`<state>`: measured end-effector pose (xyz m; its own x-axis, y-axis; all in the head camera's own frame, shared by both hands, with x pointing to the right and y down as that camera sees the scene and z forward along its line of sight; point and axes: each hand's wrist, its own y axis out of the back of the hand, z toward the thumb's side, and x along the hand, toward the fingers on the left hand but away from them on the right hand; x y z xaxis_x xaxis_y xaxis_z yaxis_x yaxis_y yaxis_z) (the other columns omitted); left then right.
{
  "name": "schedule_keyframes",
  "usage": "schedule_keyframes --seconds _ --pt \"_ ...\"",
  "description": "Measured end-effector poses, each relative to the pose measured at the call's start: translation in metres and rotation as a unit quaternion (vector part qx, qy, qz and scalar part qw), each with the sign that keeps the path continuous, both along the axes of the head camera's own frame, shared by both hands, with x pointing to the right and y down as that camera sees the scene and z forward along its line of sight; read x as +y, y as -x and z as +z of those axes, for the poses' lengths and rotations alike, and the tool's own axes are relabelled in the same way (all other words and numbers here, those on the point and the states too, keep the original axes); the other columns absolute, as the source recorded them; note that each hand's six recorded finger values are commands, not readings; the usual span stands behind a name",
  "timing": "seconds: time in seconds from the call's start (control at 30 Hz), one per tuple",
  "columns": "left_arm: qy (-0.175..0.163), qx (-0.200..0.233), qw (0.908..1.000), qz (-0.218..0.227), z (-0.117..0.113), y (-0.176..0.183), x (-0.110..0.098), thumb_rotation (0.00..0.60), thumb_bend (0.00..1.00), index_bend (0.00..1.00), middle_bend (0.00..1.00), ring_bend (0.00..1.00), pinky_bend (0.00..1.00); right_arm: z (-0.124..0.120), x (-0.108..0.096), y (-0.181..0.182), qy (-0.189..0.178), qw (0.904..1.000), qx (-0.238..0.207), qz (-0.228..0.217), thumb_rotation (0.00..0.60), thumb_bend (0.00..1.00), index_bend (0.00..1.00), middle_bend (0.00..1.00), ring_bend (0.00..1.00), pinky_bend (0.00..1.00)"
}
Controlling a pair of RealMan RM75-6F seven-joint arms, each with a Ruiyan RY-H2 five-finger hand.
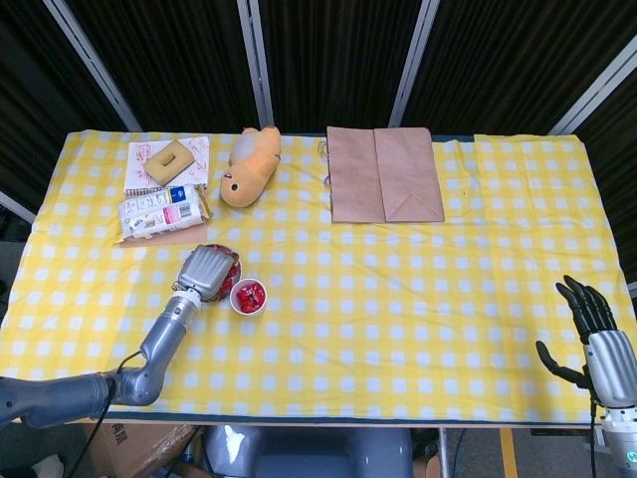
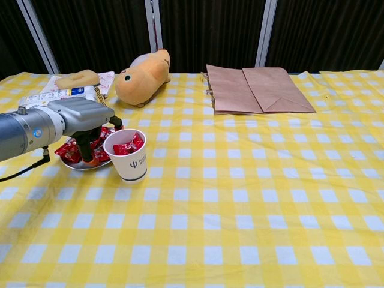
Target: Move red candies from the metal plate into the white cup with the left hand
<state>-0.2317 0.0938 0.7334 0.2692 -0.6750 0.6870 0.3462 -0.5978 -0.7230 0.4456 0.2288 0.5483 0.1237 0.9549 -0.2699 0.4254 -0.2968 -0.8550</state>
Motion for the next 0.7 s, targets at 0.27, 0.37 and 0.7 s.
schedule_keyframes --seconds 0.27,0.37,0.7 --pt "0.005 -0.002 1.0 0.005 0.0017 0.0012 0.0027 0.6 0.28 0.38 0.99 1.0 0.99 0.0002 -0.0001 -0.0002 0.001 1.0 0.0 0.001 0.6 0.42 0.0 0.0 0.0 0.0" --pt "0.006 -0.002 1.0 0.004 0.0024 0.0028 0.0039 0.6 0.29 0.39 0.99 1.0 0.99 -0.0001 0.0 -0.0001 0.0 1.0 -0.001 0.001 0.6 0.42 0.0 0.0 0.0 0.0" --pt "0.012 -0.001 0.9999 0.008 0.0042 0.0052 0.0096 0.6 0.33 0.44 0.99 1.0 0.99 -0.0005 -0.0001 0.0 -0.001 1.0 -0.001 0.001 0.6 0.42 0.0 0.0 0.0 0.0"
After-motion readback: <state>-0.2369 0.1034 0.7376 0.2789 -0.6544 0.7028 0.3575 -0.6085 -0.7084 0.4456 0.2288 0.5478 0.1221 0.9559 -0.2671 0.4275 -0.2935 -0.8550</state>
